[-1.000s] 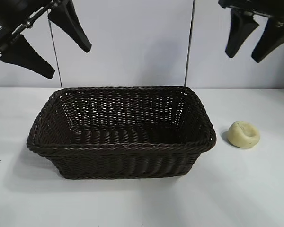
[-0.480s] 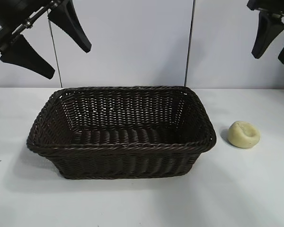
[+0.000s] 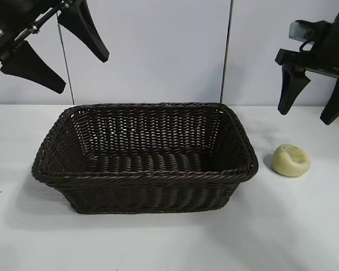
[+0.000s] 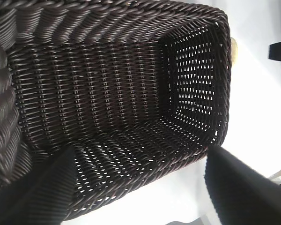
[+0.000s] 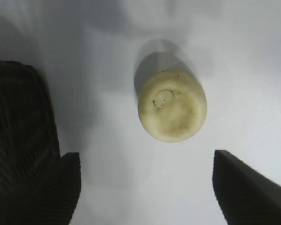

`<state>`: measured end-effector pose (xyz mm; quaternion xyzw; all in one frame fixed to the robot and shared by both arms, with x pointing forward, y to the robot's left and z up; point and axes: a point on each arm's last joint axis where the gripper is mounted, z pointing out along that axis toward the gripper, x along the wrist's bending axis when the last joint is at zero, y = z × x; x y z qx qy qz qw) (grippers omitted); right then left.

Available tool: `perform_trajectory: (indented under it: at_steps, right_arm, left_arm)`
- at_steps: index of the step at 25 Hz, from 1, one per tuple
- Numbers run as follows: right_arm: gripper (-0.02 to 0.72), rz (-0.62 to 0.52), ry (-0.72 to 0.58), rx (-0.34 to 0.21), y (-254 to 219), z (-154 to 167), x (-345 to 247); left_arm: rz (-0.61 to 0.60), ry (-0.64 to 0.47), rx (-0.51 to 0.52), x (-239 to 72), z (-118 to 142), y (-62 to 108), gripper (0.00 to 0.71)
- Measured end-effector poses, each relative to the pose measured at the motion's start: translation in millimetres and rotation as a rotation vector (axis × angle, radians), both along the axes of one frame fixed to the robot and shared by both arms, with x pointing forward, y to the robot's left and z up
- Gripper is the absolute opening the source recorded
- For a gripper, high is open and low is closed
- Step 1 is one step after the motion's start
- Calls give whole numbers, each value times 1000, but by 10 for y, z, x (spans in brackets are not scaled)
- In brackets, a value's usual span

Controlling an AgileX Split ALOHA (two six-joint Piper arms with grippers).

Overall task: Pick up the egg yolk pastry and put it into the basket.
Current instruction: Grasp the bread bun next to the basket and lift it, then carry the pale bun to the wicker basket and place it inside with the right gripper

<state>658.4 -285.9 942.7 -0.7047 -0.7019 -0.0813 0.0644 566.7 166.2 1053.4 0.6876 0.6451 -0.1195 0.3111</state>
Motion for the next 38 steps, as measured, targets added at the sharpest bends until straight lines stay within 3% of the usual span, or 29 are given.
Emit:
perform_trajectory:
  at_steps: [10,21,27,30,38]
  right_arm:
    - [550,-34,19,-34,-32,-339,81]
    - [185,-48,14,-39,-37,-340,91]
    - [127,-36,17,-30,-29,-320,83]
    - [125,-35,-14,-22,-22,-169,73]
    - [125,-25,-174,-11,-8,665,-104]
  left_arm:
    - [0,0,0,0,0,0,552]
    - [0,0,0,0,0,0,552]
    - [0,0,0,0,0,0,552]
    - [0,0,0,0,0,0,552]
    - [0,0,0,0,0,0,552]
